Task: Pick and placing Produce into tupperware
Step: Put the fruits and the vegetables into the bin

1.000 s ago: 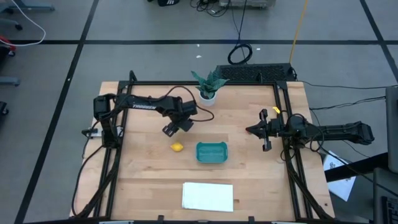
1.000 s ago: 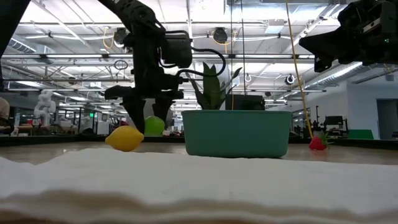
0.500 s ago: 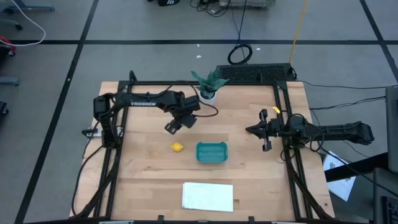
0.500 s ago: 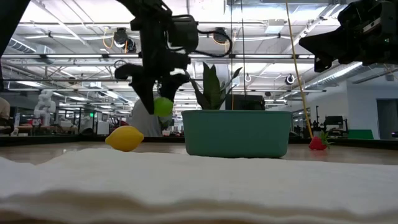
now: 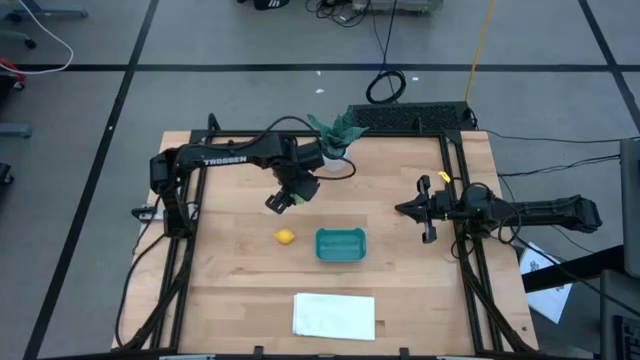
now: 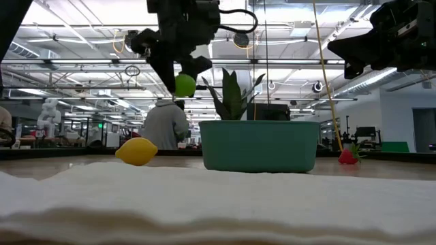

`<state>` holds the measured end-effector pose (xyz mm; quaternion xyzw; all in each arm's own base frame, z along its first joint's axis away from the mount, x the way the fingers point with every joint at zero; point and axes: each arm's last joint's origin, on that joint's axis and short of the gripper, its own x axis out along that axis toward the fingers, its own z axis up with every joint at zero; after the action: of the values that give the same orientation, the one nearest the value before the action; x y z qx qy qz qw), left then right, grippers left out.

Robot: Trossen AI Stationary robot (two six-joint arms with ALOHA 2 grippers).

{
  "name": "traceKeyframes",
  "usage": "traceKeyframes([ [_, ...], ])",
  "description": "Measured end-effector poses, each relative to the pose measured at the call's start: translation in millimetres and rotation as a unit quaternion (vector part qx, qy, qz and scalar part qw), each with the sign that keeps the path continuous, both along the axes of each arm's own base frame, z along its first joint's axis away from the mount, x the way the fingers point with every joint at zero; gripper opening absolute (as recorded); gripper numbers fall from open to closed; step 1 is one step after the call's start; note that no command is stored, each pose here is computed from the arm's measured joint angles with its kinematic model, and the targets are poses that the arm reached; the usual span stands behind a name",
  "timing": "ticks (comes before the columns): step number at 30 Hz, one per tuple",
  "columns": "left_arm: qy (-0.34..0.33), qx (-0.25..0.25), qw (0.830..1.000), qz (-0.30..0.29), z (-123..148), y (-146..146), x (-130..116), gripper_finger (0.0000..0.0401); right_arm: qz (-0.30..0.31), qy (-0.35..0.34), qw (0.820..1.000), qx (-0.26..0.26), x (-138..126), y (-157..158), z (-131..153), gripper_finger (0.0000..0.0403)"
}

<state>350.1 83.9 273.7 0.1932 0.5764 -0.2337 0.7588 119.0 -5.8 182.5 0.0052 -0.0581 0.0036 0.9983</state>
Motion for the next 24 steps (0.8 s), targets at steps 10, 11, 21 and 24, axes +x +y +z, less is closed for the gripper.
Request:
traceKeyframes([
  [10,-0.009,-0.032,0.999,0.009,27.4,-2.1,-1.4,0.0226,0.000,0.000,1.000,0.000,0.0,0.0,0.0,0.0000],
  [11,-0.010,-0.036,0.999,0.010,30.4,-1.7,-1.9,0.0228,0.000,0.000,1.000,0.000,0.0,0.0,0.0,0.0000],
  [21,-0.044,-0.074,0.996,0.033,55.7,8.3,-17.0,0.0240,0.001,0.000,1.000,0.006,0.0,0.0,0.0,0.0000],
  [24,-0.067,-0.086,0.993,0.045,66.7,13.8,-26.1,0.0240,0.001,0.000,1.000,0.011,0.0,0.0,0.0,0.0000],
])
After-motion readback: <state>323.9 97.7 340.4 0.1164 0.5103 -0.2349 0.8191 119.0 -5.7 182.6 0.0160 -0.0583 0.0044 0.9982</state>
